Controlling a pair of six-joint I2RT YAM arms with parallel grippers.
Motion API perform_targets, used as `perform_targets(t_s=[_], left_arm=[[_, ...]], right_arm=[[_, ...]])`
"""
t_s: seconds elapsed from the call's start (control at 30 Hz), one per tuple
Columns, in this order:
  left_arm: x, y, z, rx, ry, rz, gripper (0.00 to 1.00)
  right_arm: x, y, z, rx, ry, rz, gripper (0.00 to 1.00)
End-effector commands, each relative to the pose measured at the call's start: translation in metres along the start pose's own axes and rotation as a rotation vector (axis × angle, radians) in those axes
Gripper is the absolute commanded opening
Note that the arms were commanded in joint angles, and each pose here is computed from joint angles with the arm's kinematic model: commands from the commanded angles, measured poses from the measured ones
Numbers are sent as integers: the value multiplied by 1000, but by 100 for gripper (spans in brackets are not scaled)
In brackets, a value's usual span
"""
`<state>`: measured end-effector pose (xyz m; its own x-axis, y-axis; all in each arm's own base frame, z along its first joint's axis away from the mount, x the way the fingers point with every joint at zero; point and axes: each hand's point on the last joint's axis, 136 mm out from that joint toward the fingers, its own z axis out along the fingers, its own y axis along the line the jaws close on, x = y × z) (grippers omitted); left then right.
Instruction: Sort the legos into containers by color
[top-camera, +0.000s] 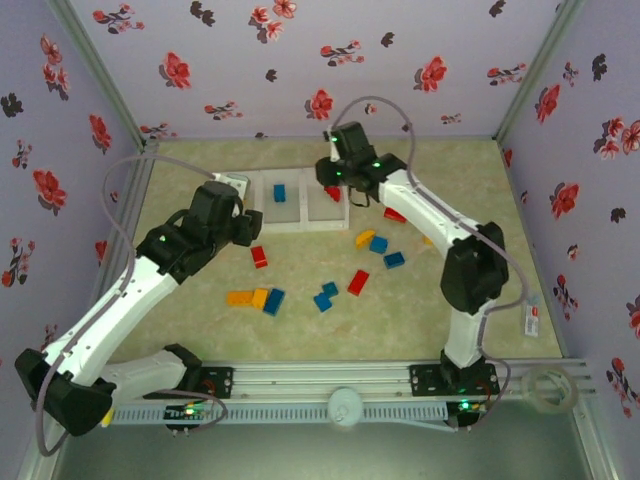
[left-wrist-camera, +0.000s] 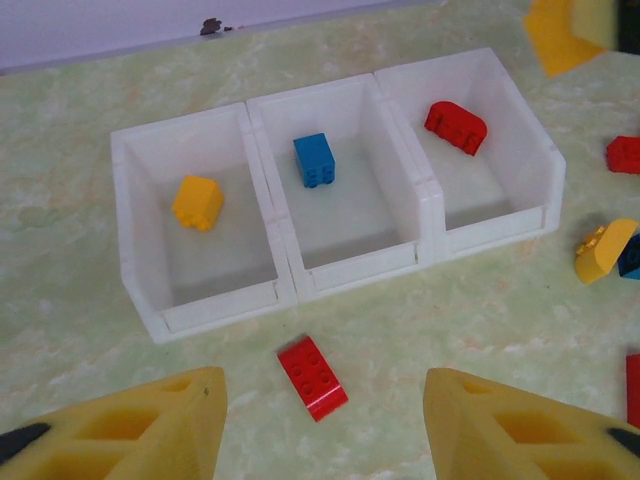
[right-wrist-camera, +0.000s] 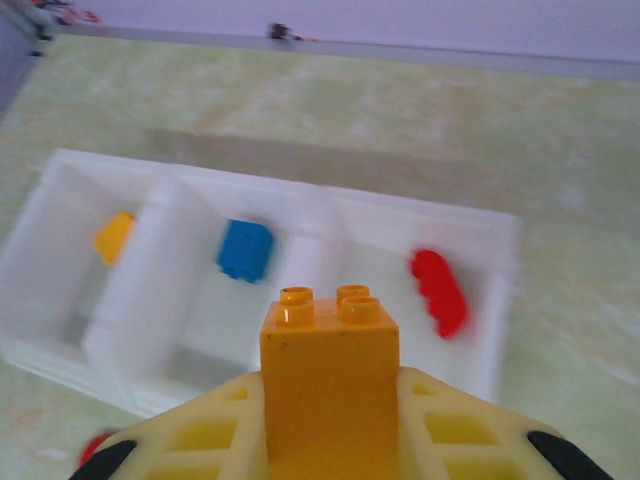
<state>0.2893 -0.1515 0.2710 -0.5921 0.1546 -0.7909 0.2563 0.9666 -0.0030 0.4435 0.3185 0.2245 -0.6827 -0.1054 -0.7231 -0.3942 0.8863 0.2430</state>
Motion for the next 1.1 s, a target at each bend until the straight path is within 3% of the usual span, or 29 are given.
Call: perform_targets(t_s=[0.0, 0.4, 0.7, 0.93, 1.07], left_arm=[[-6, 12, -12, -42, -22, -39, 54], [-1, 24, -25, -64, -45, -66, 51], [1, 26, -24, -68, -45, -71, 51], [4, 27, -25, -69, -44, -70, 51], [5, 27, -23, -69, -39, -71, 52]], right_arm=[[-14, 43, 21, -113, -32, 14, 28], [-3, 141, 87, -321, 15, -8, 27], [8, 170, 127, -378, 17, 53, 26], [9, 169, 145, -371, 6, 79, 28], [14, 169, 152, -377, 26, 86, 41]])
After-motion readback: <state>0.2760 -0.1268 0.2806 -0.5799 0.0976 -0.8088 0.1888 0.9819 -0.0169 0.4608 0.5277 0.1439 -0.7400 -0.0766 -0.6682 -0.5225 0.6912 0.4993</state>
